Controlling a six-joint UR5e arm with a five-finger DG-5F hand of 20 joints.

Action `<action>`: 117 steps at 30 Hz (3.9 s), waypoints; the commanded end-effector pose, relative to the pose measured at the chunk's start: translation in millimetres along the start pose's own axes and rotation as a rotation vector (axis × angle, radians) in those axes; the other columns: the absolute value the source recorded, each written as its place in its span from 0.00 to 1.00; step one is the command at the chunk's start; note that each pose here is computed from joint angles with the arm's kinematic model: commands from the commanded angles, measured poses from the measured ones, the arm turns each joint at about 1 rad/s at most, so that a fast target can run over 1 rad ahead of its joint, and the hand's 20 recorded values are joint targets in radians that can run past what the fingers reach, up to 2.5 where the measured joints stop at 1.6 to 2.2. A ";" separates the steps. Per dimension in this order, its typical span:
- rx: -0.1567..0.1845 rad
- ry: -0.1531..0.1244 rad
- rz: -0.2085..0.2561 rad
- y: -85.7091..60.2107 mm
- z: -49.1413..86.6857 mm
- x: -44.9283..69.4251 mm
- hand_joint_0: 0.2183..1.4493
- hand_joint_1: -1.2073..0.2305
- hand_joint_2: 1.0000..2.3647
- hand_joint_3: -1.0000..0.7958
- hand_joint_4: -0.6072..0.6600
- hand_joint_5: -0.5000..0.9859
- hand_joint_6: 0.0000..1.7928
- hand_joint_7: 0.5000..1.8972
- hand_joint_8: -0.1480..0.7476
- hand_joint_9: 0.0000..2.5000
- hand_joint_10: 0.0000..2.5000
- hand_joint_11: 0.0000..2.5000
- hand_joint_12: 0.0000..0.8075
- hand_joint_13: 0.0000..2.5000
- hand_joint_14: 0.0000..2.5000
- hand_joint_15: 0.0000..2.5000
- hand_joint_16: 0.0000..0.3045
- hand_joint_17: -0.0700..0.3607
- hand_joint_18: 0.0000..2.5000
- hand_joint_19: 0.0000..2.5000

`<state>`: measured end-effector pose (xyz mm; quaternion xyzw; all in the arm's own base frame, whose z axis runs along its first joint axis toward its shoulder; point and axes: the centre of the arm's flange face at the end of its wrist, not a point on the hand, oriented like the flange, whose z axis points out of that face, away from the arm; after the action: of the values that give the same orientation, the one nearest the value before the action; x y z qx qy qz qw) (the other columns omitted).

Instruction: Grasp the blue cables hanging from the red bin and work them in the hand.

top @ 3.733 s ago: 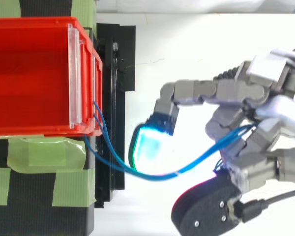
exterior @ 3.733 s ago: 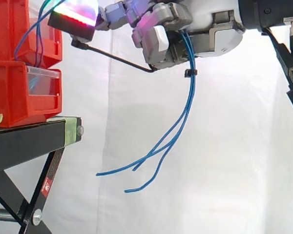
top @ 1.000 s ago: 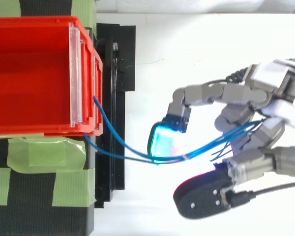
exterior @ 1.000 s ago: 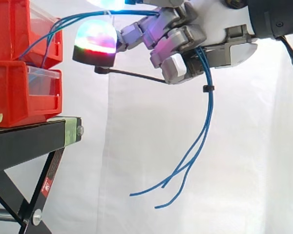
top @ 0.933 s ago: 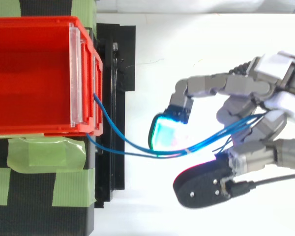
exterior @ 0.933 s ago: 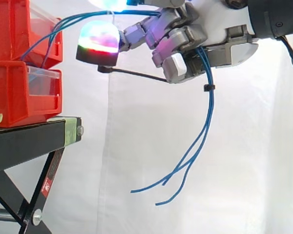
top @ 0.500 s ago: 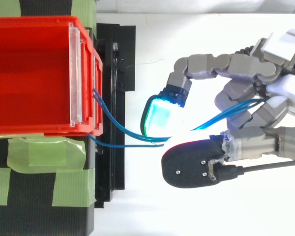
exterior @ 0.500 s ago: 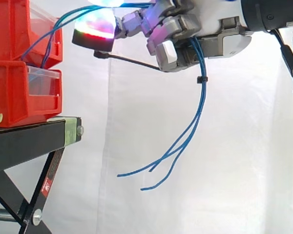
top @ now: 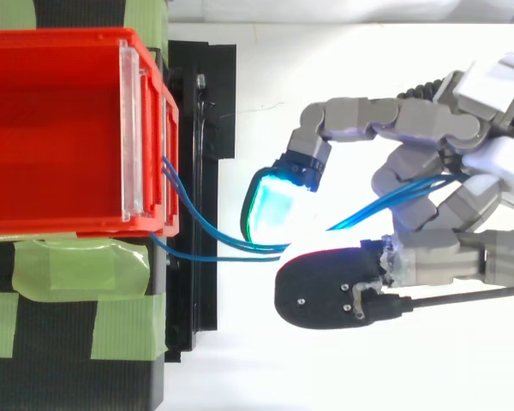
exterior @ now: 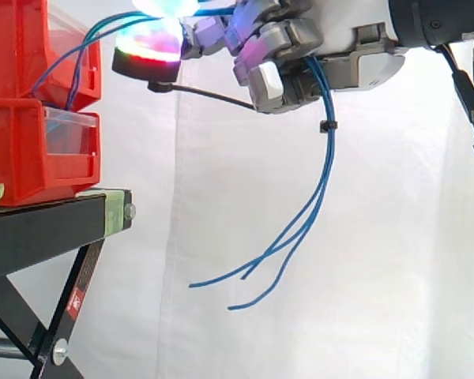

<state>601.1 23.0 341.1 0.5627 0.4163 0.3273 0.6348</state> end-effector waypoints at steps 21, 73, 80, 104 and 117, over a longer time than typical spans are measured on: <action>-0.003 0.014 -0.045 1.4 -2.2 4.4 0.54 0.40 0.34 0.71 0.76 0.54 0.10 0.55 0.76 0.71 1.00 1.00 0.88 0.81 1.00 0.79 0.78 0.58 1.00 0.26; 0.005 0.033 -0.023 0.5 -6.6 10.5 0.46 0.43 0.53 0.70 0.78 0.55 0.00 0.59 0.76 0.71 1.00 1.00 0.88 0.81 1.00 0.79 0.78 0.58 1.00 0.26; 0.005 0.033 -0.023 0.6 -7.0 10.0 0.49 0.48 0.71 0.77 0.74 0.53 0.03 0.59 0.76 0.71 1.00 1.00 0.88 0.81 1.00 0.79 0.78 0.58 1.00 0.26; -0.007 0.030 0.007 2.8 -5.6 11.3 0.52 0.36 0.01 0.18 0.74 0.52 0.24 0.54 0.76 0.71 1.00 1.00 0.88 0.81 1.00 0.79 0.78 0.58 1.00 0.26; -0.004 0.029 0.004 1.8 -6.0 10.9 0.56 0.36 0.01 0.24 0.73 0.54 0.24 0.55 0.76 0.71 1.00 1.00 0.88 0.81 1.00 0.79 0.78 0.58 1.00 0.26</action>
<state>601.0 35.6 340.9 0.5572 0.4237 0.3379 0.6291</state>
